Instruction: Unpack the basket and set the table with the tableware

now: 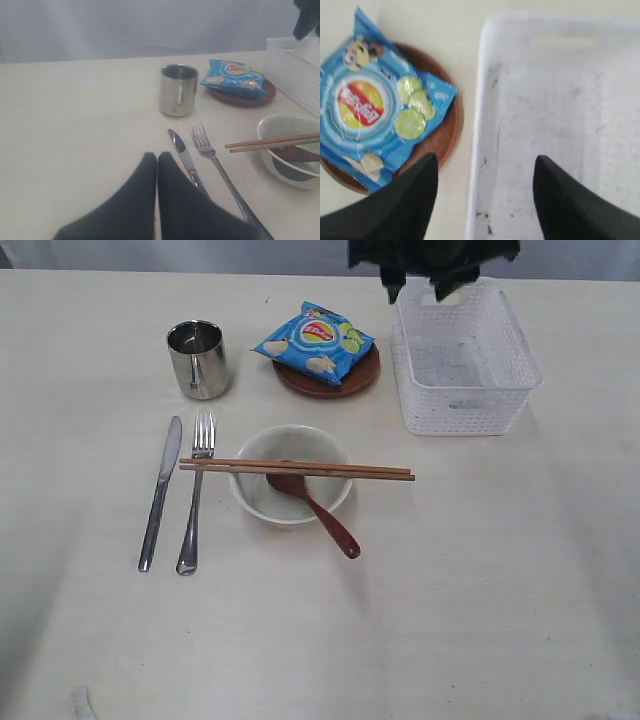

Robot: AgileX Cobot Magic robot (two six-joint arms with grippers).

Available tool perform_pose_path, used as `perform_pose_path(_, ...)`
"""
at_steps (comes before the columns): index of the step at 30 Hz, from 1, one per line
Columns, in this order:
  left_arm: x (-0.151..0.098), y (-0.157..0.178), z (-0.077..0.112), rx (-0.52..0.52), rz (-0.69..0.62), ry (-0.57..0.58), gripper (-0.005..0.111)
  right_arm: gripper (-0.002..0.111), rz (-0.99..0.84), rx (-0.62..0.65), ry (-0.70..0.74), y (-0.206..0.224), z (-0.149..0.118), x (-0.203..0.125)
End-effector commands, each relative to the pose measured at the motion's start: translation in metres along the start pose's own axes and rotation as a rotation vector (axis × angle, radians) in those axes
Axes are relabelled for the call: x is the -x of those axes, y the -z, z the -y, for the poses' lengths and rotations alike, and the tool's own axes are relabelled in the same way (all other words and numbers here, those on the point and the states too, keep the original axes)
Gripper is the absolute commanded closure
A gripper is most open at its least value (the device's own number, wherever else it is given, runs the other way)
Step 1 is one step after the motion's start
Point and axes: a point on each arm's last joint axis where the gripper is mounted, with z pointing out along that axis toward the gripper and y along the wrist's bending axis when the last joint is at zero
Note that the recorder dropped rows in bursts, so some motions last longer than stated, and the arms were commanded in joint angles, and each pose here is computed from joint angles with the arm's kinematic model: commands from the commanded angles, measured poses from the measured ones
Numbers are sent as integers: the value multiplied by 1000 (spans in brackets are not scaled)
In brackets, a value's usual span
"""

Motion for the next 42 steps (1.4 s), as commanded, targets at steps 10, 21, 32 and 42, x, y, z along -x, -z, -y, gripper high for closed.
perform_pose_path(10, -1, 0, 0, -5, 1, 2, 107, 108, 177, -253, 76, 90, 72, 27)
perform_pose_path(21, -1, 0, 0, -5, 1, -1, 107, 108, -120, -165, -163, -13, 167, -50)
perform_pose_path(32, -1, 0, 0, -5, 1, -1, 107, 108, -166, 11, -202, -50, 154, -96)
perform_pose_path(42, -1, 0, 0, -5, 1, -1, 107, 108, -172, 79, -193, -50, 148, -96)
